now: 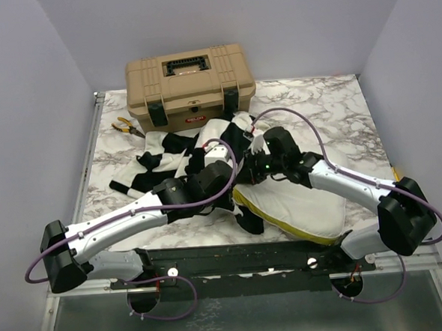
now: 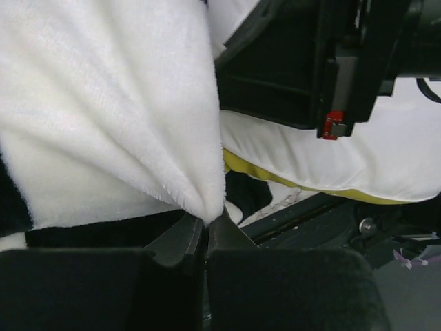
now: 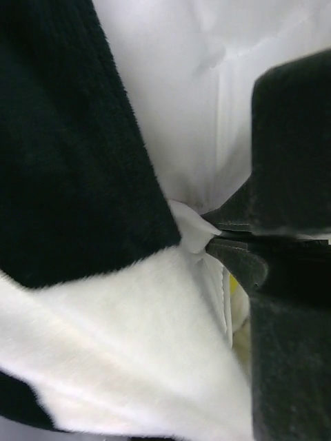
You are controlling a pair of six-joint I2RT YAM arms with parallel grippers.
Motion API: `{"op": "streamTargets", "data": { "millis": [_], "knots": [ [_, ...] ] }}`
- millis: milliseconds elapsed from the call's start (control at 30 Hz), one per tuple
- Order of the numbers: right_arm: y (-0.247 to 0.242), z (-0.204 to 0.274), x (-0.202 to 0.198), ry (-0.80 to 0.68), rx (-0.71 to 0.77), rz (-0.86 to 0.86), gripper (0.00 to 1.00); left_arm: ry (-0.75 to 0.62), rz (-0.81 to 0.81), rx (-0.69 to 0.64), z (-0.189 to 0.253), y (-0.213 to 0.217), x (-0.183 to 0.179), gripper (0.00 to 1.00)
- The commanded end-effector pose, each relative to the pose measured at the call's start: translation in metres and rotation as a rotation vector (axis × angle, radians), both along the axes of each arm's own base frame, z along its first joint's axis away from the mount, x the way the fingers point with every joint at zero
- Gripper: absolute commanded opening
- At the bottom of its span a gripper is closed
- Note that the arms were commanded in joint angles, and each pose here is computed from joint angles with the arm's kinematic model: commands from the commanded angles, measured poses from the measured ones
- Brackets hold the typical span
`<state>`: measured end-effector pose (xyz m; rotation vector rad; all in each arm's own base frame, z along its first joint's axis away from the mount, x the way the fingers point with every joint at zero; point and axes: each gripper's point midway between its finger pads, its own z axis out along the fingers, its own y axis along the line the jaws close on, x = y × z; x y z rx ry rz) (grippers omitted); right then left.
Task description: Put the pillow into the pillowcase
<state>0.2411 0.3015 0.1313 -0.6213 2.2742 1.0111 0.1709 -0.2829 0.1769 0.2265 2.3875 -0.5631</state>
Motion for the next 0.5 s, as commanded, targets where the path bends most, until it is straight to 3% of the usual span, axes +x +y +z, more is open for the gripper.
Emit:
{"op": "streamTargets", "data": {
  "millis": [0, 200, 467],
  "knots": [
    [0.034, 0.081, 0.022, -0.063, 0.212, -0.028, 0.00, -0.002, -0.164, -0.186, 0.052, -0.044, -0.014, 0.00],
    [0.047, 0.116, 0.023, -0.018, 0.355, -0.023, 0.00, 0.009, -0.312, -0.175, 0.060, -0.081, -0.025, 0.00],
    [0.066, 0.103, 0.015, 0.111, 0.473, 0.034, 0.00, -0.114, -0.504, -0.239, 0.120, -0.153, -0.058, 0.00]
  ]
}}
